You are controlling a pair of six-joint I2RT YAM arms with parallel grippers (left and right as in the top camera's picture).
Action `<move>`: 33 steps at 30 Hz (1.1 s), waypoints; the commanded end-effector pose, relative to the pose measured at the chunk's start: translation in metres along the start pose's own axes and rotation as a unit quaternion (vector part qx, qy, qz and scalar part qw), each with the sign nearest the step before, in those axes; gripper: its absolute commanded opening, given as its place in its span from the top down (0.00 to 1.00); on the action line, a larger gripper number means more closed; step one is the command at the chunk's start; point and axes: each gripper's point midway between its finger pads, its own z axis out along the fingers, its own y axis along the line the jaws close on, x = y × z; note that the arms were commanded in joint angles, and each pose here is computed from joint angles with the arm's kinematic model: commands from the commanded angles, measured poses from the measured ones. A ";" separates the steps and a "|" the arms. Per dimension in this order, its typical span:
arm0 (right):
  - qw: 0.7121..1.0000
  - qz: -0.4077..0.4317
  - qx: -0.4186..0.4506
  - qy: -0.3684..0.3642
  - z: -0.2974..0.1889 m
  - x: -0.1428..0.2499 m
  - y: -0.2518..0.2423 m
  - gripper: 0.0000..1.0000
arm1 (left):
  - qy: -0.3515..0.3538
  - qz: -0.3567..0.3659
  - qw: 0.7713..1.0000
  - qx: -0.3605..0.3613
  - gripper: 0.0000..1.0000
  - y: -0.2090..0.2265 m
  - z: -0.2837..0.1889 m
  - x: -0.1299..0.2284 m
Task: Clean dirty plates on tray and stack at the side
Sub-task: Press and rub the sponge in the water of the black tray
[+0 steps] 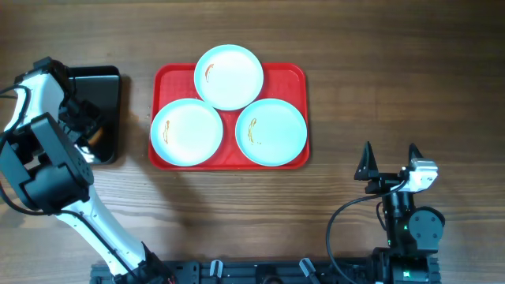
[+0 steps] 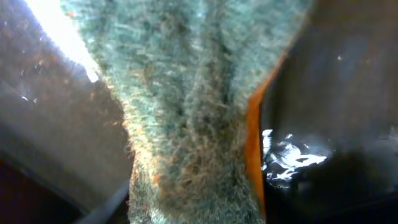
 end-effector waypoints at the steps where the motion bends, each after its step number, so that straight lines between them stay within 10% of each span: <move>1: 1.000 -0.006 0.009 -0.005 0.000 -0.002 -0.003 0.00 | 0.006 0.003 1.000 -0.004 0.86 0.002 0.009 0.003; 9: 1.000 -0.006 0.009 -0.005 0.000 -0.002 -0.003 0.00 | -0.005 0.003 1.000 0.002 0.96 -0.001 0.009 -0.003; 10: 1.000 -0.006 0.009 -0.005 0.000 -0.002 -0.003 0.00 | -0.006 0.003 1.000 0.002 0.85 -0.001 0.009 -0.003; 12: 1.000 -0.006 0.009 -0.005 0.000 -0.002 -0.003 0.00 | -0.011 0.002 1.000 0.005 0.04 -0.002 0.009 -0.006; 22: 1.000 -0.006 0.009 -0.005 0.000 -0.002 -0.003 0.00 | -0.048 0.000 0.999 0.009 0.00 -0.006 0.008 -0.023; 24: 1.000 -0.006 0.009 -0.005 0.000 -0.002 -0.003 0.00 | -0.056 -0.001 0.998 0.003 0.10 -0.004 0.008 -0.026; 27: 1.000 -0.006 0.009 -0.005 0.000 -0.002 -0.003 0.00 | -0.058 -0.001 0.998 0.003 0.90 -0.004 0.007 -0.027; 33: 1.000 -0.006 0.009 -0.005 0.000 -0.002 -0.003 0.00 | -0.060 -0.001 0.998 0.004 0.96 -0.005 0.007 -0.028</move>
